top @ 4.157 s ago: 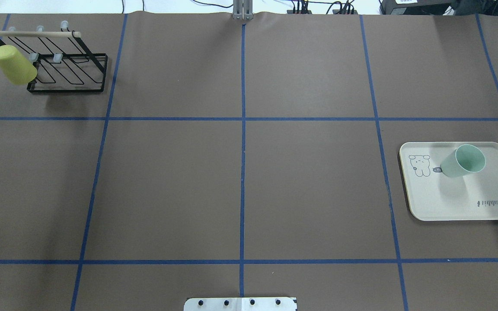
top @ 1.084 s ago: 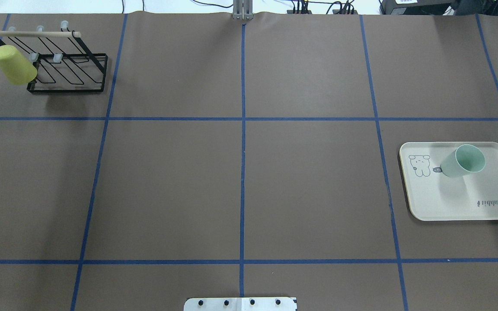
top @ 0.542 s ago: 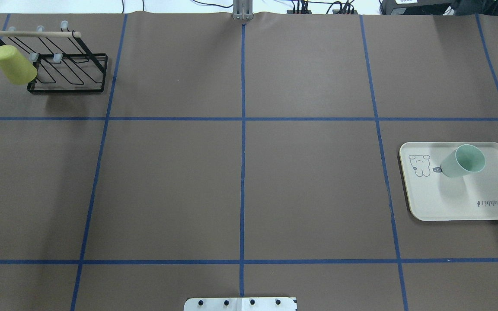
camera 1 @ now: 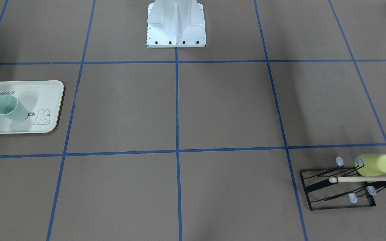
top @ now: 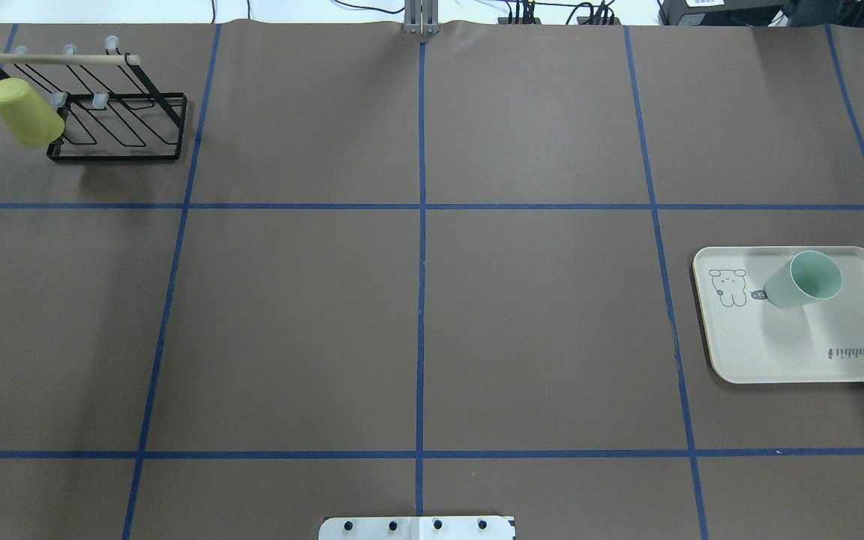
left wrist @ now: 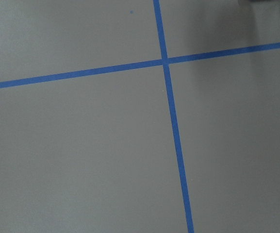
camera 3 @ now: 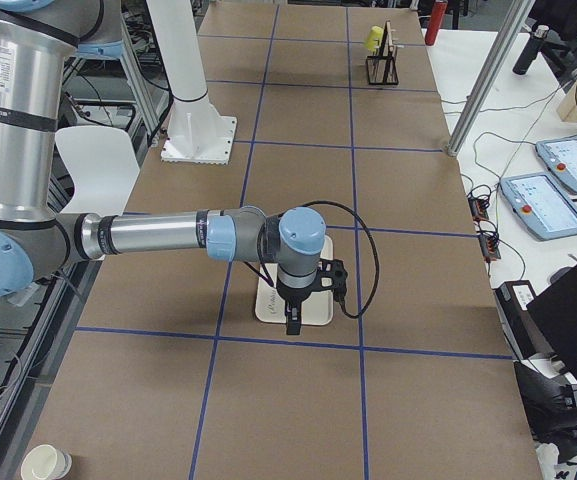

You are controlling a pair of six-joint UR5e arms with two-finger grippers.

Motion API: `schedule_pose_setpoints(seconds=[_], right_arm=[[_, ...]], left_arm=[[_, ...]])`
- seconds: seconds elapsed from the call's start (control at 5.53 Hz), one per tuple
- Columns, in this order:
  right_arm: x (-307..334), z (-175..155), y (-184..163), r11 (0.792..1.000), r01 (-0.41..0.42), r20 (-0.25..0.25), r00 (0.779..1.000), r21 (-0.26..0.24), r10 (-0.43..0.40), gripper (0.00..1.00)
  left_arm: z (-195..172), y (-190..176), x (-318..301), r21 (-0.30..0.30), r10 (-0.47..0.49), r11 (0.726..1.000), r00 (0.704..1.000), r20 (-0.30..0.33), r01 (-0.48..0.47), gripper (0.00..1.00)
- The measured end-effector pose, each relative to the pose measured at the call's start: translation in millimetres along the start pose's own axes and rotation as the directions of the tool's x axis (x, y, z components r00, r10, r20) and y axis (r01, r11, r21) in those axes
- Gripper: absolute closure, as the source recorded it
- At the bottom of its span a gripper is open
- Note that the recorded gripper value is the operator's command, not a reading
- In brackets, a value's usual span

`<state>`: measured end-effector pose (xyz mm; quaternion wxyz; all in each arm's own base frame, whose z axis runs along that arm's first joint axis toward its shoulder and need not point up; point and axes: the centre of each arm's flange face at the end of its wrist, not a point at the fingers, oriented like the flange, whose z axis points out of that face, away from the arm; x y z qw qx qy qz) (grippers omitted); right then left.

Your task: Left arm grabs green cup and hands to right arm on tray

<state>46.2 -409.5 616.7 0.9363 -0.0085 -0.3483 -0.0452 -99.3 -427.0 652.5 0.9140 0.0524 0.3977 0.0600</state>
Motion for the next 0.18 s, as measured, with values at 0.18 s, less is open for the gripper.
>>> schedule_pose_setpoints(seconds=[0.18], right_arm=[[0.0,0.0,0.0,1.000,0.000,0.000,1.000,0.000,0.000,0.00]], left_arm=[[-0.1,-0.2,0.1,0.001,0.001,1.000,1.000,0.000,-0.001,0.00]])
